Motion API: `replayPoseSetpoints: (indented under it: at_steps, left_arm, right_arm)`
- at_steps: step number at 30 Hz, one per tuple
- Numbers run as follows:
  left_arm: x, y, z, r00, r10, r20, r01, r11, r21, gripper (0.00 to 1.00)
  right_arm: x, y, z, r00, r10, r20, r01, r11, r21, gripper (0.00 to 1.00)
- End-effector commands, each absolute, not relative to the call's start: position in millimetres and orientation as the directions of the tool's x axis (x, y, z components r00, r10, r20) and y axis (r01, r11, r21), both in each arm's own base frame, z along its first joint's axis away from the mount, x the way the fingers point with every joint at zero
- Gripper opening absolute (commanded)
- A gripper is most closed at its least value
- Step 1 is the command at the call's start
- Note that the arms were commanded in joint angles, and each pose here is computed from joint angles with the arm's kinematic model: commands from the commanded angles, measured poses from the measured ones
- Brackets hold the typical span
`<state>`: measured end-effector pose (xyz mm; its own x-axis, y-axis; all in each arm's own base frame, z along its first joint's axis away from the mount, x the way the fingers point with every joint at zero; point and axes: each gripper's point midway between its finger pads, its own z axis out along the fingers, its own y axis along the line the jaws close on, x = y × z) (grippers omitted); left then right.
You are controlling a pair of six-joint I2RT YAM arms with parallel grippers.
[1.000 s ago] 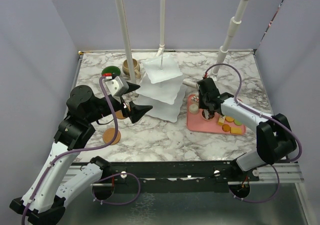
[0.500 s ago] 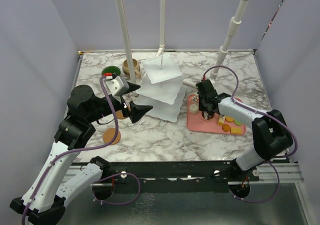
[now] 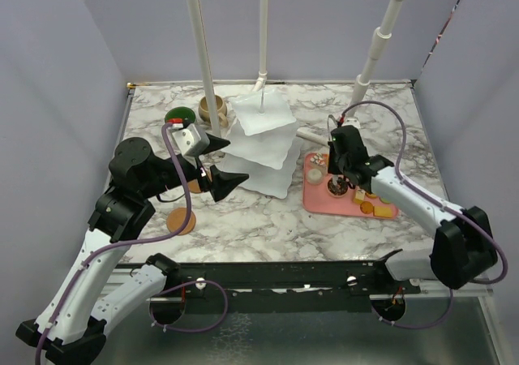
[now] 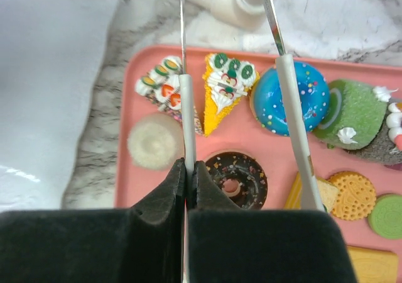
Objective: Serve the afternoon tea
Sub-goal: Pick up the clamp from the tray.
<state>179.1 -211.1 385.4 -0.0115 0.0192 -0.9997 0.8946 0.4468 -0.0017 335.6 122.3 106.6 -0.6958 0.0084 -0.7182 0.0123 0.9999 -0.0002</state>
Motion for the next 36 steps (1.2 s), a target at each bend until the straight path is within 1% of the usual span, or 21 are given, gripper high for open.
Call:
replayPoseSetpoints:
  at_steps: [1,4,8,11,14,17,24,28,31,34,36]
  left_arm:
    - [171,-217,389,-0.052,0.000,-0.999,0.917,0.397,-0.048,0.99]
    - [171,-220,390,-0.078,-0.015,-0.997,0.920,0.385,-0.078,0.99]
    - [171,-226,395,-0.113,-0.051,-0.992,0.926,0.357,-0.124,0.99]
    - [168,-233,398,-0.147,-0.080,-0.986,0.934,0.317,-0.165,0.99]
    - [167,-240,399,-0.198,-0.117,-0.973,0.937,0.270,-0.223,0.99]
    - [168,-249,404,-0.238,-0.158,-0.958,0.937,0.223,-0.270,0.99]
    - [175,-275,445,-0.242,-0.234,-0.942,0.951,0.135,-0.278,0.99]
    - [176,-288,449,-0.260,-0.231,-0.938,0.952,0.100,-0.288,0.99]
    - [175,-296,452,-0.278,-0.235,-0.931,0.950,0.078,-0.303,0.99]
    - [176,-302,459,-0.271,-0.243,-0.931,0.954,0.062,-0.294,0.96]
    - [179,-306,463,-0.267,-0.247,-0.932,0.955,0.059,-0.289,0.92]
  right_arm:
    - [335,139,155,-0.571,0.031,-0.820,-0.103,0.989,0.109,0.01]
    - [321,162,192,-0.461,0.049,-0.886,-0.283,0.938,0.199,0.01]
    - [288,187,250,-0.261,0.127,-0.957,-0.528,0.811,0.252,0.01]
    - [262,197,291,-0.126,0.208,-0.970,-0.659,0.713,0.239,0.01]
    - [242,208,325,-0.053,0.293,-0.955,-0.757,0.612,0.229,0.01]
    - [228,219,356,-0.027,0.361,-0.932,-0.825,0.518,0.225,0.01]
    - [206,230,409,-0.010,0.483,-0.875,-0.911,0.357,0.207,0.01]
    - [195,233,427,-0.033,0.554,-0.832,-0.942,0.262,0.212,0.01]
    - [192,237,431,-0.066,0.575,-0.816,-0.952,0.209,0.224,0.01]
    - [190,242,434,-0.080,0.582,-0.809,-0.959,0.176,0.222,0.01]
    - [187,248,437,-0.101,0.582,-0.807,-0.965,0.139,0.221,0.01]
